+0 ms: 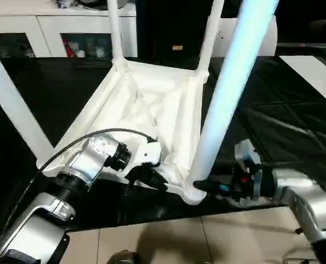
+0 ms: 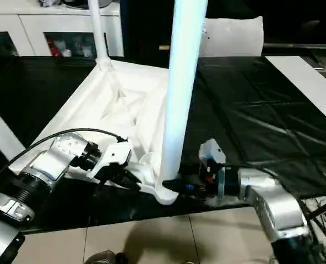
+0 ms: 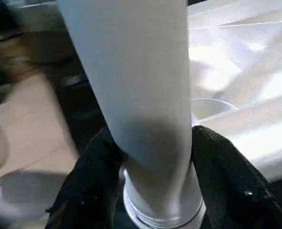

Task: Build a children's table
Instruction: Rotate leg to tighten

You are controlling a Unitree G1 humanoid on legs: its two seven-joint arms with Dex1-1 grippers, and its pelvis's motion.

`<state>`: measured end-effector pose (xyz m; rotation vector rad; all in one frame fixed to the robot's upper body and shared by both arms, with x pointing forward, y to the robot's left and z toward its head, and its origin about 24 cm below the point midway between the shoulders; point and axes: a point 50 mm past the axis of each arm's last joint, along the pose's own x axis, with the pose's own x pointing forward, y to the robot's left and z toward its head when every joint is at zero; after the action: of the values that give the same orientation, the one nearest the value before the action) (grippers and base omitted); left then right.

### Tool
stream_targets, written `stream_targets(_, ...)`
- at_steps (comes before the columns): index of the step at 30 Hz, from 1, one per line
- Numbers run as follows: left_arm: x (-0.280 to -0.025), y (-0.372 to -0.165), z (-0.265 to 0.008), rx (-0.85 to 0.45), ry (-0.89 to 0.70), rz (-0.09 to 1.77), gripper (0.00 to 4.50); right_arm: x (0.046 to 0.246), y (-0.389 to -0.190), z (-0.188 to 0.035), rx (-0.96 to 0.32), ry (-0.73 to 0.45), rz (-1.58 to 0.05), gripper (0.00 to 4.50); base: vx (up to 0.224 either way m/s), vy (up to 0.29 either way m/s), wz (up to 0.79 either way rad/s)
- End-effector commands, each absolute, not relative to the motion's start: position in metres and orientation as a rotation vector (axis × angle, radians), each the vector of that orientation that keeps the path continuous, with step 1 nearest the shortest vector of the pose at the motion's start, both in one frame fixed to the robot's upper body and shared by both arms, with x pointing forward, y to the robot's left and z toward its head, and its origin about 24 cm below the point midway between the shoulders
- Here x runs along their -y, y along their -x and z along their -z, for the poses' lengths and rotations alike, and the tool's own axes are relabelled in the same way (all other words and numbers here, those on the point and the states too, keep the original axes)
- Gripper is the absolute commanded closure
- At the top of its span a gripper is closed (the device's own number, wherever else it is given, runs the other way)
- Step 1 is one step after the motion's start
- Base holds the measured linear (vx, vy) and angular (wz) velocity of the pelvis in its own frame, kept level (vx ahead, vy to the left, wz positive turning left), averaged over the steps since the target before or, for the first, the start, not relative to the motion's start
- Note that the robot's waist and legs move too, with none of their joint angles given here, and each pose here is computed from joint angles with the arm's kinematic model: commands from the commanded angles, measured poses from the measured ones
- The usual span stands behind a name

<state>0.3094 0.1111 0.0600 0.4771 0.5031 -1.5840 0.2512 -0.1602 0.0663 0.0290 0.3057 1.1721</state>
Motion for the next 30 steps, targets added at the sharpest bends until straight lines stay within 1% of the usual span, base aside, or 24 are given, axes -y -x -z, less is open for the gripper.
stream_targets(1,-0.083,-0.311,-0.066,-0.42,-0.394,1.512,4.5,0.141,-0.251,-0.052,-0.359,-0.034,-1.1,2.57,0.0,0.0,0.0)
stream_targets(2,-0.083,-0.311,-0.066,-0.42,-0.394,1.512,4.5,0.141,-0.251,-0.052,-0.359,-0.034,-1.1,2.57,-0.066,0.012,-0.07)
stream_targets(3,-0.07,-0.312,-0.064,-0.406,-0.34,1.428,4.5,0.127,-0.258,-0.048,-0.36,-0.088,-0.982,2.57,-0.072,0.017,-0.1)
stream_targets(5,-0.062,-0.312,-0.064,-0.403,-0.315,1.388,4.5,0.118,-0.261,-0.047,-0.36,-0.133,-0.924,2.58,-0.064,0.026,-0.17)
stream_targets(6,-0.056,-0.314,-0.065,-0.394,-0.291,1.341,4.5,0.11,-0.265,-0.046,-0.359,-0.158,-0.873,2.59,-0.034,0.049,-0.26)
stream_targets(9,-0.044,-0.317,-0.067,-0.384,-0.252,1.253,4.5,0.094,-0.272,-0.046,-0.359,-0.197,-0.787,2.59,-0.029,0.02,-0.09)
stream_targets(11,-0.032,-0.321,-0.071,-0.373,-0.214,1.131,4.5,0.076,-0.279,-0.047,-0.367,-0.231,-0.703,2.59,-0.08,-0.002,0.01)
stream_targets(12,-0.032,-0.321,-0.071,-0.373,-0.213,1.13,4.5,0.076,-0.279,-0.047,-0.368,-0.231,-0.703,2.59,-0.068,-0.076,0.13)
stream_targets(13,-0.027,-0.323,-0.073,-0.366,-0.204,1.079,4.5,0.068,-0.282,-0.046,-0.383,-0.236,-0.664,2.59,-0.068,-0.076,0.13)
stream_targets(14,-0.027,-0.323,-0.073,-0.366,-0.204,1.079,4.5,0.068,-0.282,-0.046,-0.383,-0.236,-0.664,2.59,0.015,-0.089,-0.02)
stream_targets(16,-0.019,-0.323,-0.077,-0.346,-0.201,1.073,4.5,0.061,-0.284,-0.05,-0.354,-0.262,-0.656,2.59,0.055,0.013,-0.41)
stream_targets(17,-0.019,-0.323,-0.077,-0.344,-0.204,1.075,4.5,0.062,-0.285,-0.05,-0.349,-0.262,-0.654,2.59,0.025,0.068,-0.26)
stream_targets(18,-0.019,-0.323,-0.077,-0.339,-0.213,1.082,4.5,0.063,-0.286,-0.051,-0.336,-0.261,-0.646,2.24,0.0,0.0,0.0)
stream_targets(20,-0.022,-0.323,-0.077,-0.336,-0.237,1.091,4.5,0.07,-0.287,-0.052,-0.33,-0.255,-0.626,1.89,0.0,0.0,0.0)
stream_targets(22,-0.03,-0.325,-0.076,-0.335,-0.256,1.095,4.5,0.078,-0.288,-0.054,-0.304,-0.24,-0.614,1.78,0.0,0.0,0.0)
stream_targets(23,-0.034,-0.325,-0.075,-0.339,-0.261,1.091,4.5,0.083,-0.288,-0.055,-0.291,-0.236,-0.612,1.6,0.0,0.0,0.0)
stream_targets(24,-0.041,-0.327,-0.075,-0.342,-0.268,1.074,4.5,0.089,-0.287,-0.057,-0.267,-0.22,-0.614,1.6,0.0,0.0,0.0)
stream_targets(26,-0.044,-0.328,-0.075,-0.338,-0.273,1.069,4.5,0.093,-0.287,-0.058,-0.263,-0.214,-0.611,1.42,0.0,0.0,0.0)
stream_targets(27,-0.053,-0.329,-0.074,-0.333,-0.299,1.078,4.5,0.102,-0.284,-0.059,-0.251,-0.203,-0.619,1.28,0.0,0.0,0.0)
stream_targets(28,-0.056,-0.329,-0.074,-0.332,-0.303,1.084,4.5,0.105,-0.283,-0.059,-0.247,-0.198,-0.624,1.14,0.0,0.0,0.0)
stream_targets(29,-0.063,-0.328,-0.074,-0.325,-0.322,1.107,4.5,0.112,-0.28,-0.059,-0.238,-0.176,-0.641,1.14,0.0,0.0,0.0)
stream_targets(30,-0.066,-0.328,-0.073,-0.321,-0.331,1.118,4.5,0.115,-0.278,-0.059,-0.237,-0.165,-0.648,1.02,0.0,0.0,0.0)
